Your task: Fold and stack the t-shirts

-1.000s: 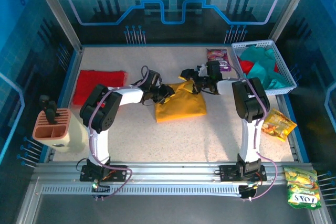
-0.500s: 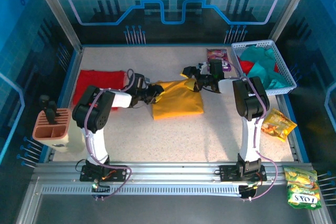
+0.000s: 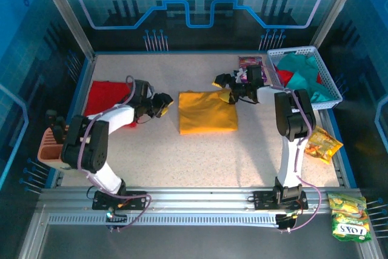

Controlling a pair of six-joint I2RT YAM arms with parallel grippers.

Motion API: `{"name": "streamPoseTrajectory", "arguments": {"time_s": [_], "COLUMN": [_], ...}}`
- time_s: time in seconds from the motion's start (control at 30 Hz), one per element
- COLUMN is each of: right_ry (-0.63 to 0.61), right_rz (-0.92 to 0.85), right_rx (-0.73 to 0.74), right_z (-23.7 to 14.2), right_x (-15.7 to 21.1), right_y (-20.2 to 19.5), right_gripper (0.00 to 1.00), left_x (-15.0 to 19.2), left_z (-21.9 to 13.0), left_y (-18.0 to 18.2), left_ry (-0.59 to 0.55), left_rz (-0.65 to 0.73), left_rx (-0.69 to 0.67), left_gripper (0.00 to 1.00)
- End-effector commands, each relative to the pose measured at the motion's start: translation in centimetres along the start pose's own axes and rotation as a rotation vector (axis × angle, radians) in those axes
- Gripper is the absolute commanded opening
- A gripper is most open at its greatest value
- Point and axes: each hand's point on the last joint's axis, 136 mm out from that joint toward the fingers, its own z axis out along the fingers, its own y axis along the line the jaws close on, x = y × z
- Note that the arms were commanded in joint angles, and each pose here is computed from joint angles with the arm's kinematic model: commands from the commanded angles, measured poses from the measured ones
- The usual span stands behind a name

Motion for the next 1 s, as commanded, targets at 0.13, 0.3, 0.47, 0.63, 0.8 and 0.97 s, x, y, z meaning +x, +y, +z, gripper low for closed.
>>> {"name": "streamPoseTrajectory", "arguments": {"time_s": [0.13,0.3,0.47,0.63,0.8,0.97], "right_ry": [-0.033,-0.084,-0.053,-0.026,-0.01,-0.015], "right_rz": [-0.162,-0.204,-0.169,-0.121,-0.059,-0.043], "right_rx": [0.105,0.281,0.29,0.281,0.234,0.225], "right_z": [-4.7,-7.3,-8.1,-8.5,-8.7,-9.2], "right_x": [1.5,2.2,3.9,5.4,6.2,6.6], "right_y": [3.9,2.2,1.1,-0.6,-2.0,-2.8], "right_gripper": [1.0,1.0,1.0,1.0,1.0,1.0], "left_x": [1.6,2.7,3.2,3.8,4.3,4.9], "left_z": [-2.4,-1.1,1.8,4.7,6.9,8.3], "left_y": [-0.1,0.5,1.9,2.3,2.0,1.9], "left_ry": [0.05,0.095,0.157,0.211,0.258,0.313], "left_rz": [0.332,0.473,0.459,0.452,0.482,0.476], "left_rx": [-0.234,-0.349,-0.407,-0.423,-0.443,-0.444], "left_gripper": [0.63,0.75,0.77,0.73,0.72,0.68]}}
